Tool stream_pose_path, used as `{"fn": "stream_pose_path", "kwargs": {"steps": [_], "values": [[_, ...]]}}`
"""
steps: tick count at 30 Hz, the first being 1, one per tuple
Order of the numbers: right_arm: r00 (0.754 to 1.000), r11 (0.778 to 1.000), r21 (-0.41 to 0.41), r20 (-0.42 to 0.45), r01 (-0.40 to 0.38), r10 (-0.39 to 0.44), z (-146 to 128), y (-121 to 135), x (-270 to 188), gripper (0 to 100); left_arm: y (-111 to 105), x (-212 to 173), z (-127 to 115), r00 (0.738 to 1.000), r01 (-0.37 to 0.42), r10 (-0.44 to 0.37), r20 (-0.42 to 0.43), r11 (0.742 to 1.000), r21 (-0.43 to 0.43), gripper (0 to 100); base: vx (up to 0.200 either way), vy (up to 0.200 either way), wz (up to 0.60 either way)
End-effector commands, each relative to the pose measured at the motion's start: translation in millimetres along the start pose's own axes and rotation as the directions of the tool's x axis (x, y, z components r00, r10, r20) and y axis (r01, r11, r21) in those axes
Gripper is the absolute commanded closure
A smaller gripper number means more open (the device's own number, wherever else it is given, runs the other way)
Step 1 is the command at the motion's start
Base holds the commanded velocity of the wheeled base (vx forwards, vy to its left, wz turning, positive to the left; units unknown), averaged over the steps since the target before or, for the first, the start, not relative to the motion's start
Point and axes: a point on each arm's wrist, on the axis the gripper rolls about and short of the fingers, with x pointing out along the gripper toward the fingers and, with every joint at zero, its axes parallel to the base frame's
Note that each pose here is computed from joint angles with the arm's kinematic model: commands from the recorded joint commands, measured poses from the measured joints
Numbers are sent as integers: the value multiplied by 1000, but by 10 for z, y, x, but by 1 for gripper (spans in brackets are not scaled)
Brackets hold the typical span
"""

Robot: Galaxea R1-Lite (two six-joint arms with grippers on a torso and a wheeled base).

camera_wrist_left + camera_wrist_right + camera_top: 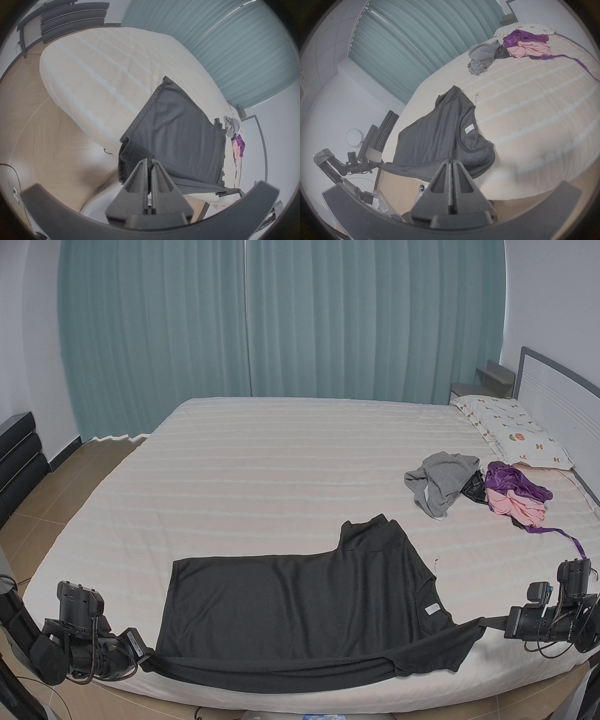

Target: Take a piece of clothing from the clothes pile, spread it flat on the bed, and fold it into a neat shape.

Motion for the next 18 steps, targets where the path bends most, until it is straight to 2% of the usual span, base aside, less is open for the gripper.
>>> {"fn": "stream_pose_path", "kwargs": {"steps": [1,6,18], "values": [[1000,1000,-2,-10,-5,5,97,-35,151,100,-49,127,86,1000,-2,2,1,1000,-5,100,0,0,0],[1000,1000,-14,-13,5,-5,235,-55,376,100,-120,278,243,999,15,-14,32,1000,-17,100,0,0,0],[999,999,8,-13,37,-37,413,-184,727,100,-206,644,422,998,37,-37,58,999,-8,100,0,0,0]]}}
